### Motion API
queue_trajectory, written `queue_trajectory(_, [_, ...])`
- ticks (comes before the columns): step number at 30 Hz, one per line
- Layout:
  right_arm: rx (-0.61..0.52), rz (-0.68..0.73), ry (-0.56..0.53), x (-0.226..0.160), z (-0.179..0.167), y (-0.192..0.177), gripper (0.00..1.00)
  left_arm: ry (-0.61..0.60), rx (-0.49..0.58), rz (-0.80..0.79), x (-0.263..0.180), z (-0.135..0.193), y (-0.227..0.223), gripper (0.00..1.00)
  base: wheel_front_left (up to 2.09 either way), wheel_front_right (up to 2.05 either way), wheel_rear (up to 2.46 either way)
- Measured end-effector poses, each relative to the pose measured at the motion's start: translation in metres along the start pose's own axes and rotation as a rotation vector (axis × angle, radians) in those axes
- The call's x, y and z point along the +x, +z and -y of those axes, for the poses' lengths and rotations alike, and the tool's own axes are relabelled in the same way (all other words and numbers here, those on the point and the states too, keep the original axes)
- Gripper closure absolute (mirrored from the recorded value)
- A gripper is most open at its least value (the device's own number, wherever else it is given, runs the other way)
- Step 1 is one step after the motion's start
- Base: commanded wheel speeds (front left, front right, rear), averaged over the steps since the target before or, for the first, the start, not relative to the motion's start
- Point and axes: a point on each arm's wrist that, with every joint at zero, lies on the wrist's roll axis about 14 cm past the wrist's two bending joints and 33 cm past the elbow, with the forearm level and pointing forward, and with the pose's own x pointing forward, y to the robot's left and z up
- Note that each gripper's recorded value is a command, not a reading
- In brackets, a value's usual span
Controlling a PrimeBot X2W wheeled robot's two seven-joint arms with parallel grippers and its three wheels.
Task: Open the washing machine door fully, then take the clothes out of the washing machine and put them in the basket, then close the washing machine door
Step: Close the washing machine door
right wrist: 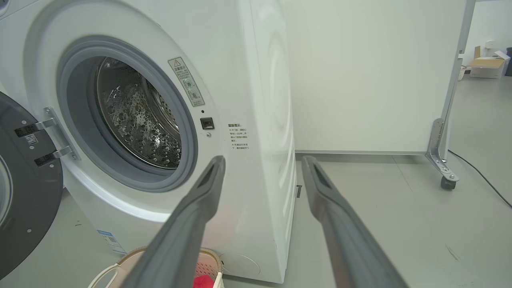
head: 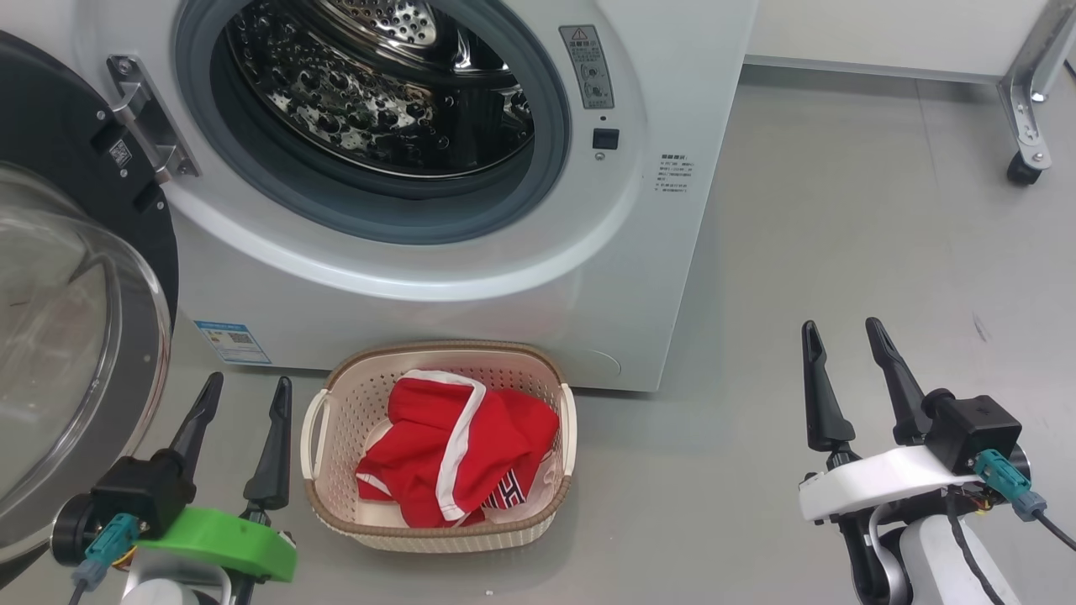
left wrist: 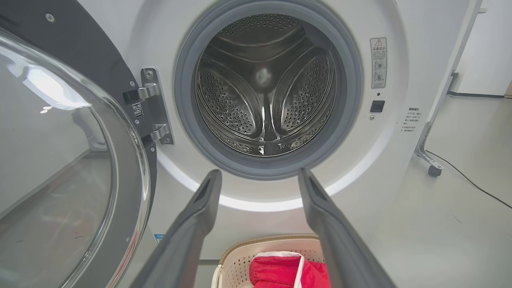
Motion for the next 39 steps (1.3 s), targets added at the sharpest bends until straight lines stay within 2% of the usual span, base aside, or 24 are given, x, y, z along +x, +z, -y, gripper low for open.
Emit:
queue_trajectory(23, [0.008, -0.019, 0.003, 0.002, -0.001, -0.007, 0.00, -0.014, 0.019, -0.001, 0.002, 0.004, -0.001, 0.00, -1.15, 1.15, 0.00])
queue_trajectory(39, [0.014, -0.033, 0.007, 0.004, -0.001, -0.013, 0.00, 0.006, 0.018, 0.007, 0.003, -0.001, 0.001, 0.00, -0.52, 0.52, 0.00])
